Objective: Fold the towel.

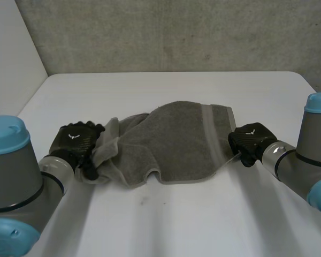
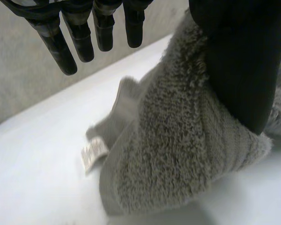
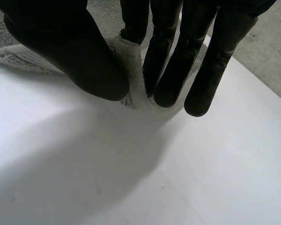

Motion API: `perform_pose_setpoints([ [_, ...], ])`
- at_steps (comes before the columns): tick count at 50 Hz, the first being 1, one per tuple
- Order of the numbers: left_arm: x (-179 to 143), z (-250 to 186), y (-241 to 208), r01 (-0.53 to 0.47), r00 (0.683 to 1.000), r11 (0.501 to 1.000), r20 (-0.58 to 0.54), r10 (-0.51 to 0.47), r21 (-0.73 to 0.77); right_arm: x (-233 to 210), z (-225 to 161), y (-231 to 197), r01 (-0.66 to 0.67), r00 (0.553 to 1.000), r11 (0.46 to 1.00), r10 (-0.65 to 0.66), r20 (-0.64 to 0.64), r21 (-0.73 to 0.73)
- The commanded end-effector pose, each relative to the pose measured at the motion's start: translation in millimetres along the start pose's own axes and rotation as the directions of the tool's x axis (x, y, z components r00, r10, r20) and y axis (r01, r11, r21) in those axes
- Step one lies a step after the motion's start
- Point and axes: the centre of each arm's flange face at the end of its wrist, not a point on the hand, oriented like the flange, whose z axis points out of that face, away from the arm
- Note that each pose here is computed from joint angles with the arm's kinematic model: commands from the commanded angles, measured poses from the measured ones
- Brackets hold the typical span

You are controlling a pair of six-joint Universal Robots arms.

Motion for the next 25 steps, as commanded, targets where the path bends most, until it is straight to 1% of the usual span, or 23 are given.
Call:
perform_pose_setpoints([
  [1, 18, -17, -10, -0.041, 0.994, 0.995, -0.096, 0.049, 0.09, 0, 0, -1, -0.026, 1.0, 1.0, 0.026, -0.005, 0.012],
  [2, 18, -17, -10, -0.041, 0.994, 0.995, -0.097, 0.05, 0.09, 0, 0, -1, -0.026, 1.0, 1.0, 0.026, -0.005, 0.012],
  [4, 24, -19, -8, -0.125, 0.983, 0.986, -0.125, 0.138, 0.108, 0, -1, -1, -0.026, 1.0, 1.0, 0.026, -0.003, 0.011],
  [5, 24, -19, -8, -0.126, 0.982, 0.986, -0.125, 0.139, 0.108, 0, -1, -1, -0.026, 1.0, 1.0, 0.026, -0.003, 0.011],
  [7, 28, -21, -4, -0.23, 0.959, 0.964, -0.141, 0.248, 0.131, 0, -1, -1, -0.026, 1.0, 1.0, 0.026, -0.004, 0.01],
  [8, 28, -21, -4, -0.23, 0.958, 0.964, -0.141, 0.248, 0.132, 0, -1, -1, -0.026, 1.0, 1.0, 0.026, -0.004, 0.01],
  [10, 31, -22, -1, -0.321, 0.928, 0.934, -0.147, 0.343, 0.154, 1, 0, -1, -0.027, 1.0, 1.0, 0.027, -0.005, 0.012],
  [11, 31, -22, -1, -0.322, 0.927, 0.934, -0.147, 0.344, 0.154, 1, 0, -1, -0.027, 1.0, 1.0, 0.027, -0.005, 0.012],
  [12, 31, -22, -1, -0.354, 0.914, 0.92, -0.146, 0.378, 0.169, 1, 0, -1, -0.027, 1.0, 1.0, 0.027, -0.004, 0.01],
  [13, 31, -22, -1, -0.354, 0.914, 0.92, -0.146, 0.379, 0.17, 1, 0, -1, -0.027, 1.0, 1.0, 0.027, -0.004, 0.01],
  [15, 33, -22, -3, -0.389, 0.898, 0.901, -0.14, 0.417, 0.192, 1, 0, -1, -0.027, 1.0, 1.0, 0.027, -0.005, 0.012],
  [25, 44, -26, -2, -0.406, 0.881, 0.889, -0.169, 0.442, 0.211, 1, 1, 0, -0.027, 1.0, 1.0, 0.027, -0.004, 0.007],
])
